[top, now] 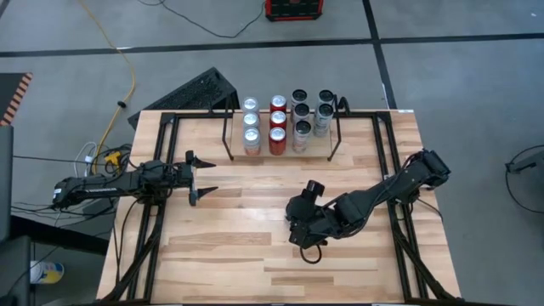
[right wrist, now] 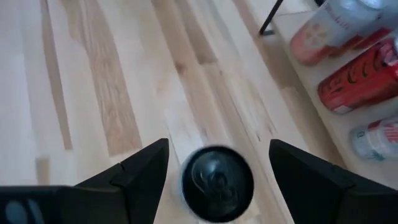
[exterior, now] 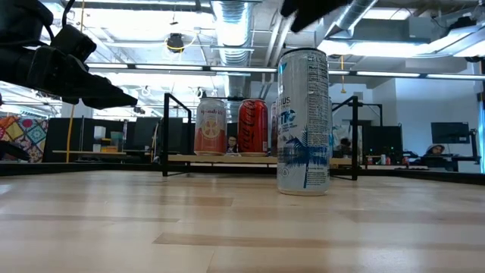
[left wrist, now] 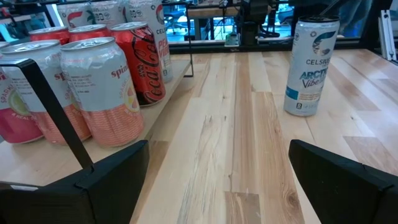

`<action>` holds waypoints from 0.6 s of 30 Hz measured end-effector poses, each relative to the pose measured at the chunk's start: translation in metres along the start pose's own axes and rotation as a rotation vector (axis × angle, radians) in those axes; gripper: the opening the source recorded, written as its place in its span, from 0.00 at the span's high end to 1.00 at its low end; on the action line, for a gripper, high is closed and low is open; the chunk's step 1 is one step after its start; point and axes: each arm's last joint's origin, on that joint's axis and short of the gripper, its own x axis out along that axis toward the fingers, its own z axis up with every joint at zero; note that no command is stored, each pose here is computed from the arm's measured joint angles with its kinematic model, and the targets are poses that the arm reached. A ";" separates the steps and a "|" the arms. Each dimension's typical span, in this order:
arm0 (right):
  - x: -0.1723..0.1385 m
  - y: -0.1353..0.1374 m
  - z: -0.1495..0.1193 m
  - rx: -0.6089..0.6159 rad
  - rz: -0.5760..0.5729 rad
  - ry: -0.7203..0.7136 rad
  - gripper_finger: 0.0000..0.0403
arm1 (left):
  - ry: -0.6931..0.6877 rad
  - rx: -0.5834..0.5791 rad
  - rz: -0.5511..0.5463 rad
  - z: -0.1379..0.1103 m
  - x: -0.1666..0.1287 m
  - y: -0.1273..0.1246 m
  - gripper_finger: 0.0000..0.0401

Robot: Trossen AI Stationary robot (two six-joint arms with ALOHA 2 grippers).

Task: Place canned beverage on shelf
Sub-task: Put the white blue soda can on the shelf aligned with the other white blue soda cans

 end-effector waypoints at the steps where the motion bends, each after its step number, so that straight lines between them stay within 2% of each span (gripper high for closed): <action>1: -0.003 -0.001 0.004 0.010 -0.004 -0.011 0.25 | 0.000 0.000 0.000 0.000 0.000 0.000 0.07; 4: -0.010 -0.005 0.013 0.110 -0.003 -0.025 0.25 | 0.000 0.000 0.000 0.000 0.000 0.000 0.07; 7: -0.014 -0.011 0.018 0.273 -0.015 -0.005 0.25 | 0.000 0.000 0.000 0.000 0.000 0.000 0.07; 14: -0.012 -0.023 0.005 0.586 -0.132 0.118 0.25 | 0.000 0.000 0.000 0.000 0.000 0.000 0.07; 18: -0.010 -0.021 0.004 0.701 -0.129 0.137 0.25 | 0.000 0.000 0.000 0.000 0.000 0.000 0.07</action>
